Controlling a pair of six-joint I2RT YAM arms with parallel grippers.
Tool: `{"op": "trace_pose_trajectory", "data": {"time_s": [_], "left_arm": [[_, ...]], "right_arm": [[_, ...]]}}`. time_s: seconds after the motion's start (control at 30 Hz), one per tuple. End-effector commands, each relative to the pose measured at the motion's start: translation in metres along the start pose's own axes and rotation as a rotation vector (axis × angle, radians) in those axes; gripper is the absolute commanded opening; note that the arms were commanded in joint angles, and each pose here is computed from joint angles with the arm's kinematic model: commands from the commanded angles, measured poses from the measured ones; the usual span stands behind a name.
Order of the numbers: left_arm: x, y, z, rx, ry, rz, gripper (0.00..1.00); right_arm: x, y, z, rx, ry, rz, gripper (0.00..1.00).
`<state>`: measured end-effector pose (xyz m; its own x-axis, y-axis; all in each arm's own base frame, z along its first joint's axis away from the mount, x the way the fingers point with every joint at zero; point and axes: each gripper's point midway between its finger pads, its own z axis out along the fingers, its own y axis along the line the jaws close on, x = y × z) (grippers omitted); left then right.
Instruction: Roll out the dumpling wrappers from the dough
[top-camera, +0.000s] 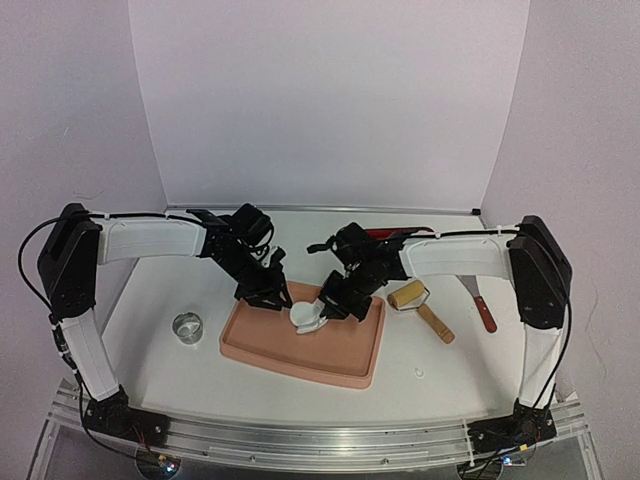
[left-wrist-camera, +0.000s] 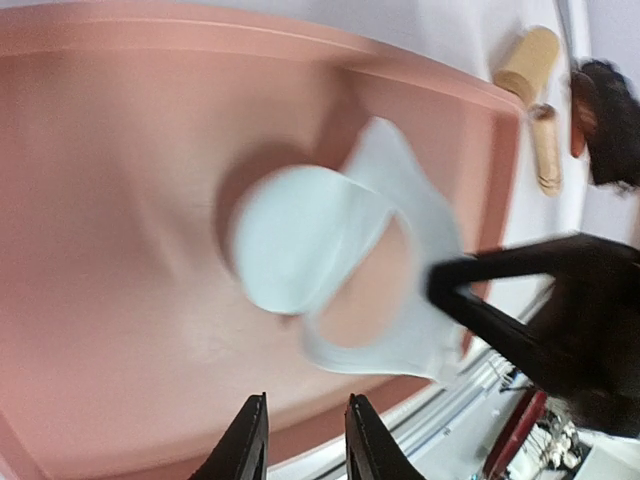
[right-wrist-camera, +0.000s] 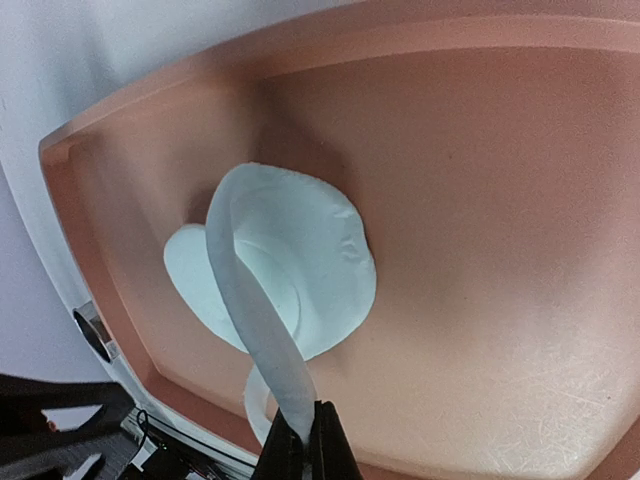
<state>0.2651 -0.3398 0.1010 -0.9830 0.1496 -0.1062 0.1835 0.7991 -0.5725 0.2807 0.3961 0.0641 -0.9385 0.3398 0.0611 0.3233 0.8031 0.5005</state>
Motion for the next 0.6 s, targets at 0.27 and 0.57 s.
{"op": "trace_pose_trajectory", "data": {"time_s": [0.27, 0.57], "left_arm": [[-0.008, 0.015, -0.005, -0.09, -0.044, -0.038, 0.27], [-0.012, 0.02, 0.012, -0.099, -0.009, -0.028, 0.12]], "right_arm": [[0.005, 0.0, -0.008, -0.007, -0.026, -0.071, 0.0], [0.002, 0.022, 0.017, -0.021, -0.003, -0.126, 0.0]]}}
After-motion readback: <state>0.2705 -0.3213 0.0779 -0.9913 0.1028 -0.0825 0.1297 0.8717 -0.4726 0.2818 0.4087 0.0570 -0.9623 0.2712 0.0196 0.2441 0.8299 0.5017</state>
